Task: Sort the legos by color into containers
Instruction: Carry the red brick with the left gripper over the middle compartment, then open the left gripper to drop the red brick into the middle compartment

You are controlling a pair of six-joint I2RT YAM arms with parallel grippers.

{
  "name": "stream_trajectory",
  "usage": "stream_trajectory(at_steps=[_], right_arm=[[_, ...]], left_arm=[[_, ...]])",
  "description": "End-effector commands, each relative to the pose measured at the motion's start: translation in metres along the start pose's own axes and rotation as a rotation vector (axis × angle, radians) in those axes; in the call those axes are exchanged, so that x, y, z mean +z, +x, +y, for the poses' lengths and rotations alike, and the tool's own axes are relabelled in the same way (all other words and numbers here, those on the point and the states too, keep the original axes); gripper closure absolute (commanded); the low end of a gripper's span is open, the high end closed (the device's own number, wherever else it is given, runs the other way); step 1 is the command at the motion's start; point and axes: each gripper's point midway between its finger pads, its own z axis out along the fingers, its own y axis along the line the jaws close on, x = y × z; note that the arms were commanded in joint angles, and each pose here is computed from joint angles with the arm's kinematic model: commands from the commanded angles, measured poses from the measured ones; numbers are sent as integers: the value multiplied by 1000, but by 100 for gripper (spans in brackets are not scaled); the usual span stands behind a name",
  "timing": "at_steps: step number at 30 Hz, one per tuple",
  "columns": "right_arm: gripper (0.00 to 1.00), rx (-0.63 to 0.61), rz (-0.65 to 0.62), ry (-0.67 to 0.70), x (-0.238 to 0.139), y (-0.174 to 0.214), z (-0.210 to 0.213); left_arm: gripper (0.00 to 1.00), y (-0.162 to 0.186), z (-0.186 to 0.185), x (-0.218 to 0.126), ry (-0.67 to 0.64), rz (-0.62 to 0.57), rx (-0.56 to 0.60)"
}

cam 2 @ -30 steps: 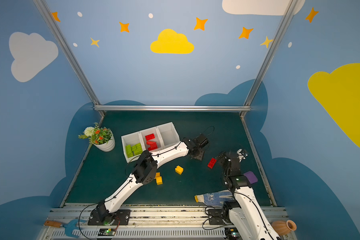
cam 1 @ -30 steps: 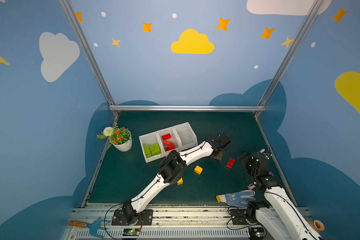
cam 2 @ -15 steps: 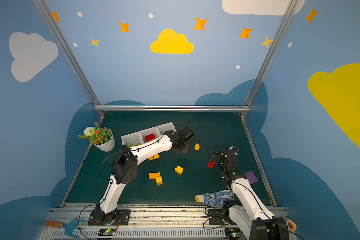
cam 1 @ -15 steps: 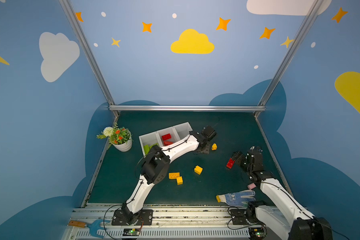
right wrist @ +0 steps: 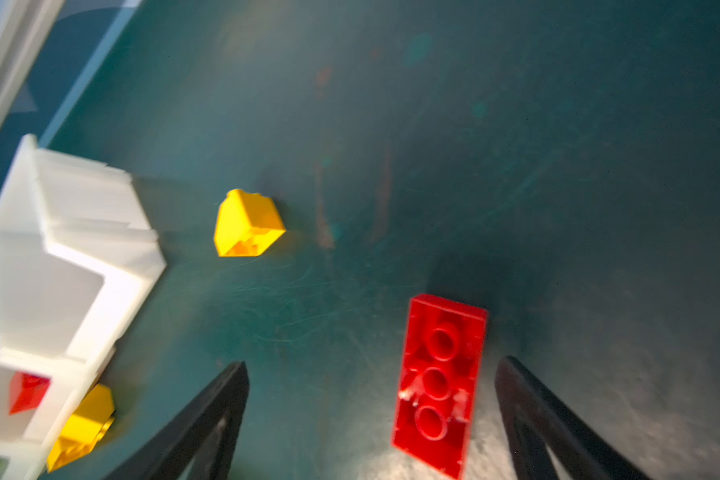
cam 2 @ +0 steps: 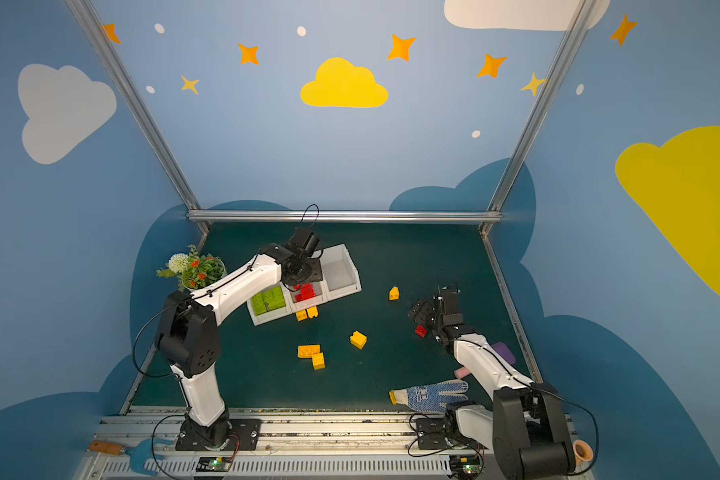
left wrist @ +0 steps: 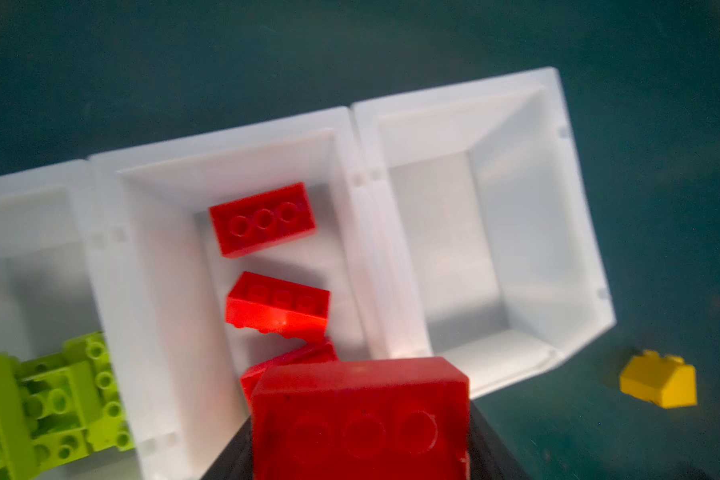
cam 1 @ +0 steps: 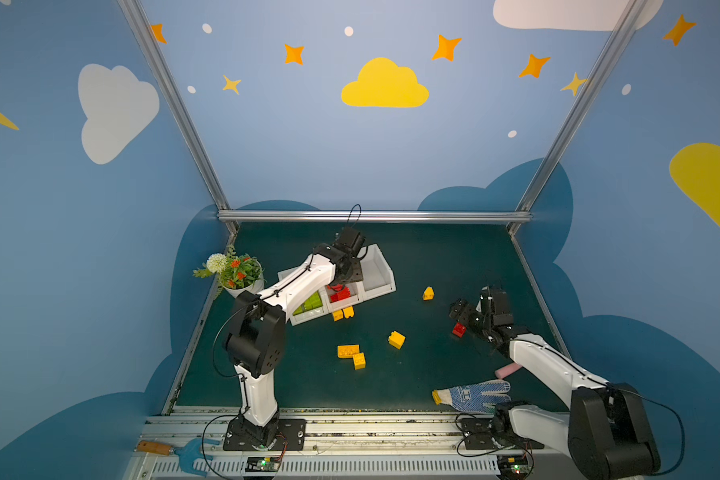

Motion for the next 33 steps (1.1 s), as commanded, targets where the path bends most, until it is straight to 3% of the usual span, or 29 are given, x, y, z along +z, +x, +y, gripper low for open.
stream_trajectory(at_steps=[1, 7, 16, 25, 33], right_arm=[[9, -41, -23, -21, -8, -9, 11], [9, -56, -49, -36, -16, -11, 15], [9, -69, -39, -29, -14, -11, 17], [10, -81, -16, -12, -6, -6, 16], [12, -100, 75, 58, 13, 9, 8]], left_arm=[[55, -16, 22, -2, -36, -30, -64], [55, -32, 39, 8, -78, -51, -93], [52, -33, 33, 32, -86, -4, -89], [27, -36, 34, 40, -101, -1, -87], [18, -54, 29, -9, -51, -62, -80]])
